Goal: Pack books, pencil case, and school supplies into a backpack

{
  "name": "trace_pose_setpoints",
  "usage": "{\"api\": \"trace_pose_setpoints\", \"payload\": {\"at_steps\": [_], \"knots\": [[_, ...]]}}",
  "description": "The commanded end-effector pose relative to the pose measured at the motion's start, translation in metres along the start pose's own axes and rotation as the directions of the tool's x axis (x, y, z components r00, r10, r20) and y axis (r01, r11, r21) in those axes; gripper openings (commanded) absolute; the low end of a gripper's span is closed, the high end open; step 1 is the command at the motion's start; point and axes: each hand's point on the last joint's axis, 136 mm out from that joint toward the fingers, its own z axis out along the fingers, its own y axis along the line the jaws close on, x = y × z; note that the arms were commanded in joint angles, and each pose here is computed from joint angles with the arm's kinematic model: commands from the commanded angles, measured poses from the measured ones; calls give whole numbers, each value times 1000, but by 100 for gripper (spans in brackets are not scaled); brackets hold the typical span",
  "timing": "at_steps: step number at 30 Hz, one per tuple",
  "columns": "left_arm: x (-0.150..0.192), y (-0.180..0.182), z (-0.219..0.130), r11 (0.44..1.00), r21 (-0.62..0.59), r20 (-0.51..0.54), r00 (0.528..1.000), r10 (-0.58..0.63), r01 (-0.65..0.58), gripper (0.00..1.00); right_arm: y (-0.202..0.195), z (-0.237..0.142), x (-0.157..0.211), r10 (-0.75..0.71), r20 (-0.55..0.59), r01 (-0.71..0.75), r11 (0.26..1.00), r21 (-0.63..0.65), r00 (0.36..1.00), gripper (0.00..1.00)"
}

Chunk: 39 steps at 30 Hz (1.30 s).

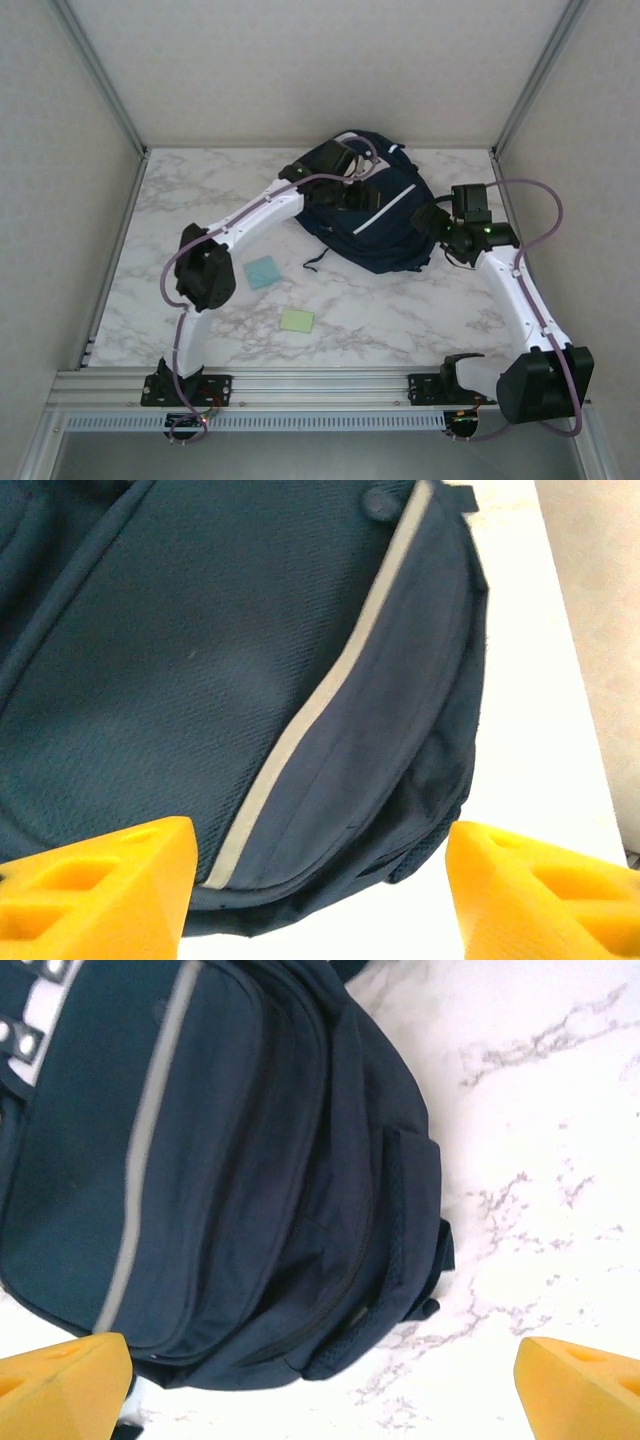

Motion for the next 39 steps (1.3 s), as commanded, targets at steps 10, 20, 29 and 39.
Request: {"api": "trace_pose_setpoints", "payload": {"at_steps": [10,20,29,39], "knots": [[-17,144,-18,879,-15,231,857,-460,476,63,20,14,48,-29,-116,17,995,-97,993,99],[-42,175,15,832,-60,327,798,-506,552,57,28,15,61,-57,-123,44,993,-113,991,99],[-40,199,56,807,-96,311,788,-532,583,48,7,39,72,-23,-110,18,999,-43,994,99],[-24,188,24,794,-12,341,748,-569,608,0,33,95,31,-66,-55,62,995,-77,996,99]]}}
